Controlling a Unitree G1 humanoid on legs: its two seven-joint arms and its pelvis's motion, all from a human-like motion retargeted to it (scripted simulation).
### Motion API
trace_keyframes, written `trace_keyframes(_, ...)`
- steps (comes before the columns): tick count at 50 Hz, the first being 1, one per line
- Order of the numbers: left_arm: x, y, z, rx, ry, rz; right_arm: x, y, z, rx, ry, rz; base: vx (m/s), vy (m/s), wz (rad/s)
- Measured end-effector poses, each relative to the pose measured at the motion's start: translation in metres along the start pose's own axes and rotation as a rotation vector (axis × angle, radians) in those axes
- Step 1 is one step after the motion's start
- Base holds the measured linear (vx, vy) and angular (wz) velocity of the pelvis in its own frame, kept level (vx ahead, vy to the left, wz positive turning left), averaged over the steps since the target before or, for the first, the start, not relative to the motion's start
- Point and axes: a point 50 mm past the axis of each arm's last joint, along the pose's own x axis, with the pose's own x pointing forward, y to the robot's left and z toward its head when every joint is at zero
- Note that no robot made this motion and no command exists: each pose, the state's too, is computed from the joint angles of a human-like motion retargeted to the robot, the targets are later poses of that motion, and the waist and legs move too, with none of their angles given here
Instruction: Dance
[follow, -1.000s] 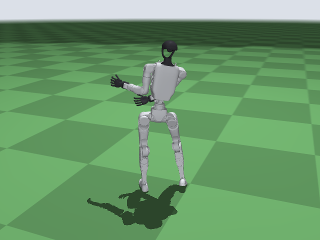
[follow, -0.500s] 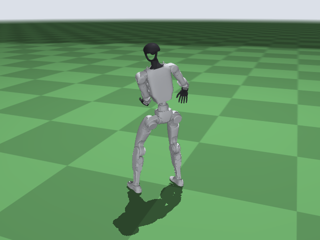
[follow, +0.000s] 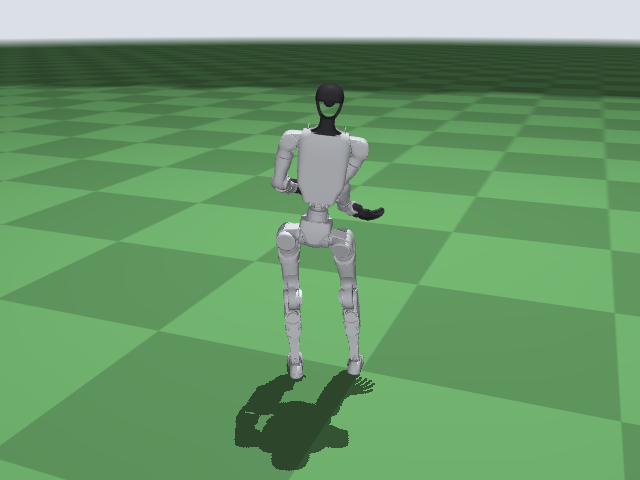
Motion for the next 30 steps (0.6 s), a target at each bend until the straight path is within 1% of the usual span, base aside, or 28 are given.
trace_keyframes(2,0.010,0.020,0.046,0.036,-0.221,0.090,0.016,0.012,0.034,-0.009,-0.179,0.083,-0.01,-0.03,0.96)
trace_keyframes(3,0.012,0.032,0.079,0.087,-0.362,0.150,0.026,0.027,0.052,-0.025,-0.252,0.158,-0.02,-0.07,1.02)
trace_keyframes(5,0.006,0.047,0.143,0.201,-0.605,0.266,0.039,0.066,0.085,-0.053,-0.355,0.348,-0.03,-0.11,0.78)
trace_keyframes(7,-0.003,0.048,0.186,0.302,-0.738,0.331,0.040,0.108,0.106,-0.088,-0.423,0.549,-0.09,-0.11,0.33)
trace_keyframes(9,-0.011,0.042,0.207,0.365,-0.796,0.350,0.034,0.141,0.119,-0.153,-0.469,0.722,-0.04,-0.04,0.08)
trace_keyframes(11,-0.016,0.034,0.209,0.383,-0.809,0.324,0.027,0.156,0.123,-0.256,-0.487,0.819,0.07,0.02,-0.37)
trace_keyframes(12,-0.017,0.029,0.205,0.380,-0.806,0.301,0.026,0.157,0.124,-0.313,-0.492,0.828,0.12,0.09,-0.63)
trace_keyframes(14,-0.013,0.016,0.185,0.364,-0.757,0.216,0.029,0.144,0.122,-0.403,-0.496,0.731,0.09,0.16,-0.65)
trace_keyframes(16,-0.004,0.003,0.148,0.379,-0.622,0.075,0.033,0.117,0.111,-0.434,-0.478,0.536,0.04,0.20,-0.58)
trace_keyframes(18,0.004,-0.007,0.088,0.441,-0.344,-0.073,0.032,0.079,0.081,-0.410,-0.375,0.303,0.05,0.20,-0.45)
trace_keyframes(20,-0.006,-0.005,0.018,0.556,0.034,-0.165,0.020,0.036,0.030,-0.358,-0.157,0.088,0.05,0.18,-0.15)
trace_keyframes(22,-0.040,0.009,-0.041,0.638,0.388,-0.199,-0.011,-0.009,-0.033,-0.300,0.211,-0.094,0.09,0.10,0.11)
trace_keyframes(23,-0.060,0.014,-0.061,0.629,0.503,-0.202,-0.033,-0.030,-0.061,-0.282,0.425,-0.164,0.10,0.03,0.11)
trace_keyframes(25,-0.099,0.029,-0.086,0.554,0.662,-0.086,-0.078,-0.056,-0.098,-0.259,0.834,-0.218,0.07,-0.04,0.11)
trace_keyframes(27,-0.123,0.050,-0.091,0.393,0.727,0.147,-0.096,-0.042,-0.117,-0.287,1.046,-0.068,-0.05,-0.14,0.44)
trace_keyframes(28,-0.129,0.063,-0.086,0.289,0.719,0.284,-0.095,-0.027,-0.123,-0.331,1.089,0.077,-0.12,-0.21,1.10)
trace_keyframes(30,-0.125,0.086,-0.067,0.047,0.590,0.565,-0.091,0.019,-0.136,-0.470,1.146,0.493,-0.11,-0.33,1.84)
